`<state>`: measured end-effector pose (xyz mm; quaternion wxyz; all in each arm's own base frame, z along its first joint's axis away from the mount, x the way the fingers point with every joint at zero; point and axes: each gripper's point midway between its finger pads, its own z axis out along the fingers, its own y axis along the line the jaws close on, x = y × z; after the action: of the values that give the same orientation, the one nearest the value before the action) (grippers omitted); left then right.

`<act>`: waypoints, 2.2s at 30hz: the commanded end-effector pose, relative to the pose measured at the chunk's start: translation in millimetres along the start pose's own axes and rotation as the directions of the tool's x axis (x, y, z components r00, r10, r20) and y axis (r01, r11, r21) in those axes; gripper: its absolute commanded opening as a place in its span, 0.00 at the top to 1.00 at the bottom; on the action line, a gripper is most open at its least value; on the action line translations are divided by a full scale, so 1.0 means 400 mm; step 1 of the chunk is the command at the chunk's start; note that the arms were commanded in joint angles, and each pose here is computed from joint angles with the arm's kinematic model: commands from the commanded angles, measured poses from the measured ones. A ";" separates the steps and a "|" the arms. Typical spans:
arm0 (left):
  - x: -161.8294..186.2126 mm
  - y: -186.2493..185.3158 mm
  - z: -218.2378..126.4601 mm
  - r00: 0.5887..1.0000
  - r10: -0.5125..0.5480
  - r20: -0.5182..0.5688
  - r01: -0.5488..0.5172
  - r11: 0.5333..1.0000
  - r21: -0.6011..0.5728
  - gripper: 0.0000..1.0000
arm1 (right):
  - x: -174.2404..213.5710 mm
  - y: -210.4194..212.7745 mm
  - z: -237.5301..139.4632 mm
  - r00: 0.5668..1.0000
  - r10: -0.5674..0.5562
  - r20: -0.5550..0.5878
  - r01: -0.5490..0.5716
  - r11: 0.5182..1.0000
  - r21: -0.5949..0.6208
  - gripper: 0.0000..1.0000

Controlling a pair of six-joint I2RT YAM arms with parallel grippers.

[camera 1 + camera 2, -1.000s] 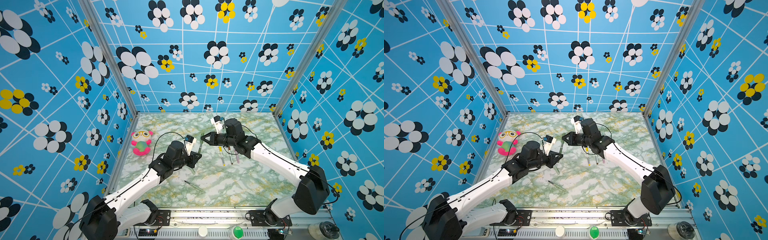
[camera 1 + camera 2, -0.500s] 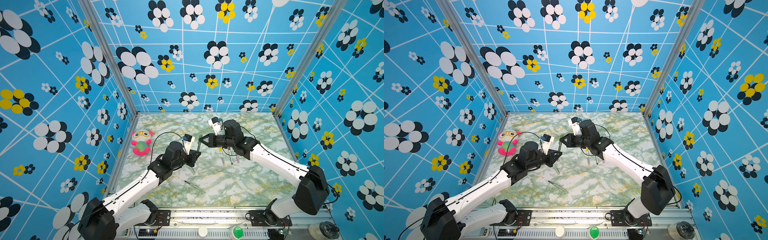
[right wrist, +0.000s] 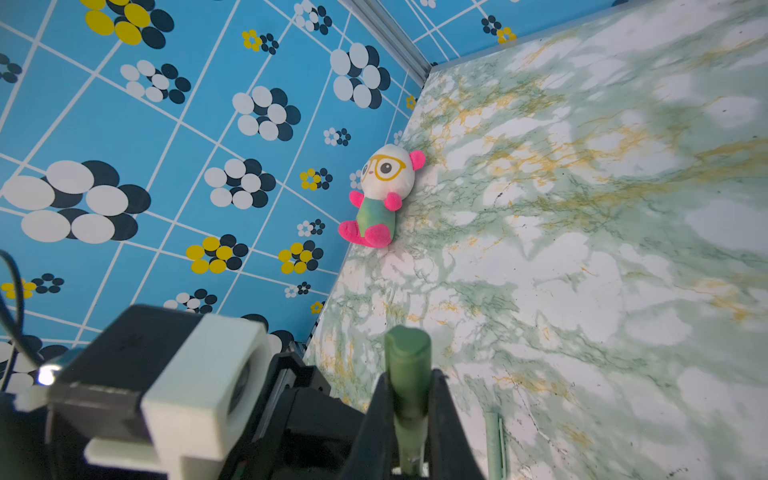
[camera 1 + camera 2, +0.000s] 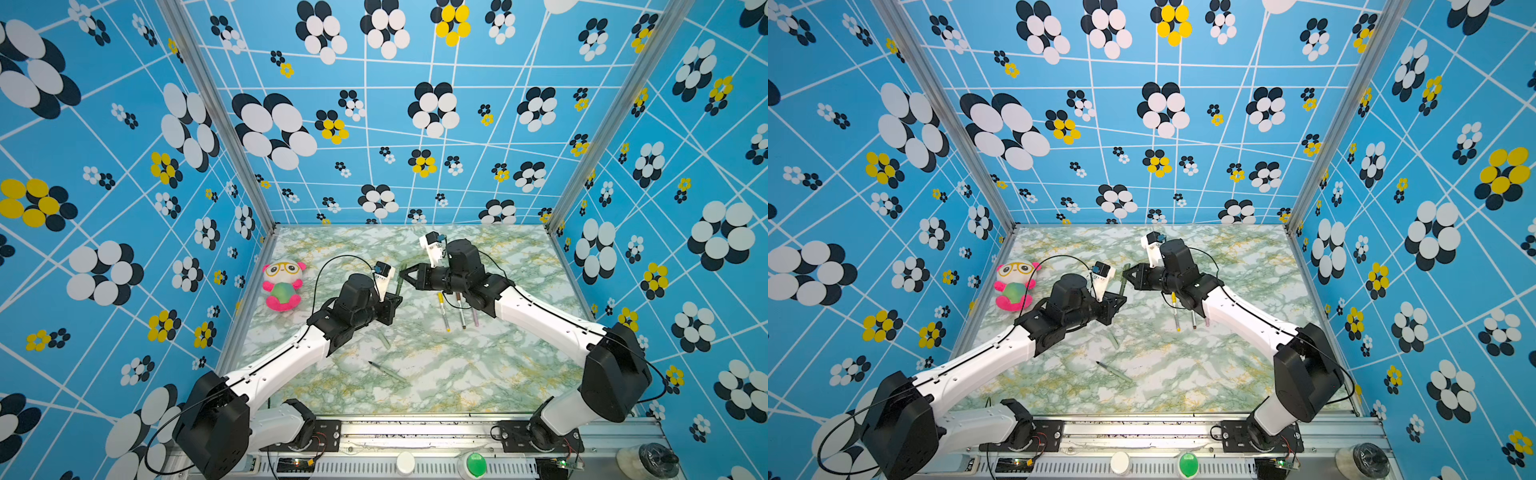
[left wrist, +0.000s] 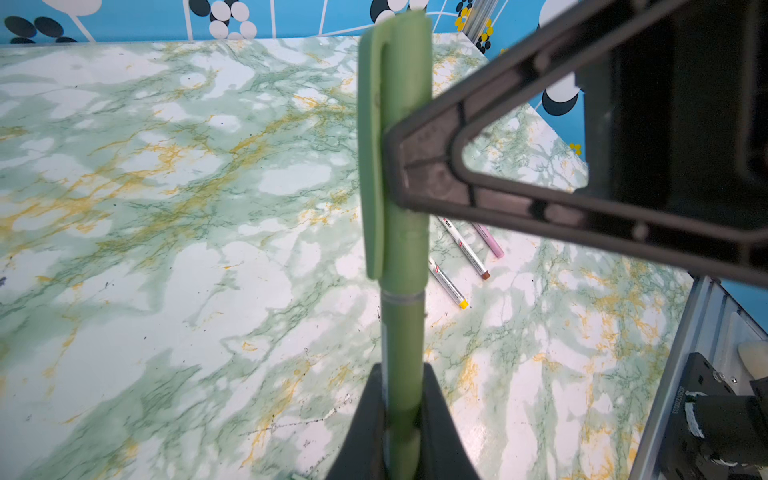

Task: Insert the pens into the pen caps
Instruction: 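Lower the cap down onto the green pen tip with the right gripper, then grasp the capped green pen with the right gripper beside the left gripper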

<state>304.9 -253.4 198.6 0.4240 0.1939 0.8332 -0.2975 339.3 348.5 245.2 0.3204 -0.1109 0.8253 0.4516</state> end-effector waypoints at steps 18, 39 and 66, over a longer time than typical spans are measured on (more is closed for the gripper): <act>-0.406 -0.112 -0.093 0.851 0.135 0.508 -0.211 0.973 0.094 1.00 | 0.254 -0.071 0.040 0.940 0.112 -0.323 -0.101 0.994 0.053 1.00; -0.091 -0.055 -0.043 0.976 -0.077 0.206 0.040 0.983 0.179 1.00 | -0.068 0.080 -0.229 0.997 -0.069 0.048 0.068 0.998 0.002 0.57; -0.110 -0.170 -0.059 0.975 -0.091 0.200 0.008 0.923 0.384 1.00 | 0.010 0.099 -0.153 0.994 -0.111 0.000 0.111 0.988 -0.107 0.76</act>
<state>280.0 -286.2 261.5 0.4592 0.2098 0.7246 -0.4692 291.3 313.6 286.6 0.3275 -0.1627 0.8064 0.4647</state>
